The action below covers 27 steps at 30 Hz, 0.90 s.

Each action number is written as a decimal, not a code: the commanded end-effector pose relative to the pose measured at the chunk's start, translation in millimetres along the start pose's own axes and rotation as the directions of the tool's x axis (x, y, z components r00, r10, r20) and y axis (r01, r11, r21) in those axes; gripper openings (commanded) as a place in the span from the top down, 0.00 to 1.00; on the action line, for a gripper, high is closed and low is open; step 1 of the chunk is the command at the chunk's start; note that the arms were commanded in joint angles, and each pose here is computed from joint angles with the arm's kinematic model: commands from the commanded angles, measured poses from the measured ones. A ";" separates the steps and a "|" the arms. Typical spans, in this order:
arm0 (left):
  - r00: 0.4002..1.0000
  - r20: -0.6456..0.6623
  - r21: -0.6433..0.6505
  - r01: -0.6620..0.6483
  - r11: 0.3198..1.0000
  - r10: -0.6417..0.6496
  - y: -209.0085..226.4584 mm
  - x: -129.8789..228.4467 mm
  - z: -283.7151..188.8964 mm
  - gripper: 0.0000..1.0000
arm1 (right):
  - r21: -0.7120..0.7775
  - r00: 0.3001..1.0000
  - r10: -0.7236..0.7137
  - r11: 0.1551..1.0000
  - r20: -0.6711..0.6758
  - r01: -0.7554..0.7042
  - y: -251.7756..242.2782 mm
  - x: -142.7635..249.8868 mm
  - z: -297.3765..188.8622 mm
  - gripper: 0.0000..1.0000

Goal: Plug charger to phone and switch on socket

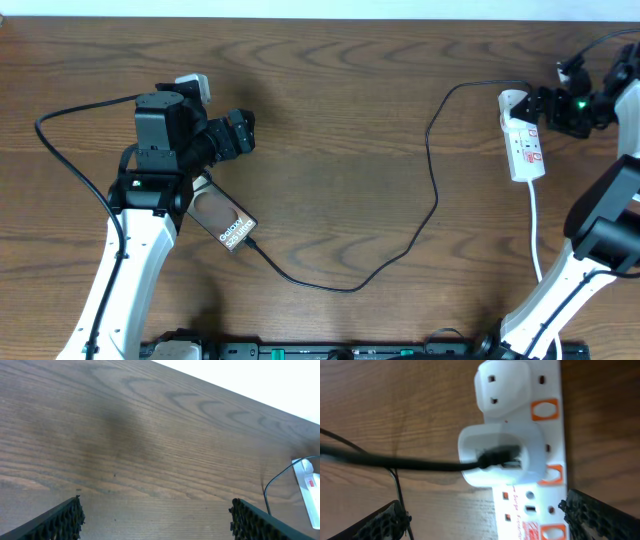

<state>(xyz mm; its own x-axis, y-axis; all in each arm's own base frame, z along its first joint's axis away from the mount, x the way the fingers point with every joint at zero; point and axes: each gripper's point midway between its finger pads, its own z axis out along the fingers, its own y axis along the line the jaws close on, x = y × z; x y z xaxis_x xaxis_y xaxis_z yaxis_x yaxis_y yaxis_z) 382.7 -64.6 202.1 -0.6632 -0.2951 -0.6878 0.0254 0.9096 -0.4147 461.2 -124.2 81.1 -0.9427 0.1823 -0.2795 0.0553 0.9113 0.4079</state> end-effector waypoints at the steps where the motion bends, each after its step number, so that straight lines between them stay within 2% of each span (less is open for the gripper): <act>1: 0.999 0.023 -0.005 -0.026 1.000 0.026 -2.8 -8.9 -3.8 0.09 | -0.002 0.999 0.007 1.000 -0.046 -0.007 -2.5 6.7 21.8 0.01; 7: 0.999 0.022 -0.005 -0.026 1.000 0.026 -2.7 -8.8 -3.8 0.09 | -0.012 0.997 0.015 1.000 -0.078 -0.016 -1.1 11.3 39.7 0.03; 27: 1.000 0.012 -0.009 -0.023 1.000 0.024 -1.7 -6.3 -3.8 0.09 | -0.065 0.997 0.021 0.998 -0.068 -0.025 17.6 6.3 46.3 0.03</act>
<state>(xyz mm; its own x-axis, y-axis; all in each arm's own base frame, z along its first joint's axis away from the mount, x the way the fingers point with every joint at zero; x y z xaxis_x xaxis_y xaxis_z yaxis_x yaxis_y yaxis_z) 381.0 -64.5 199.8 -0.6713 -0.2946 -0.6801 0.0205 0.9099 -0.4144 466.4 -114.3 46.3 -0.9590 0.1804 -0.2188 0.0798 0.9121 0.4022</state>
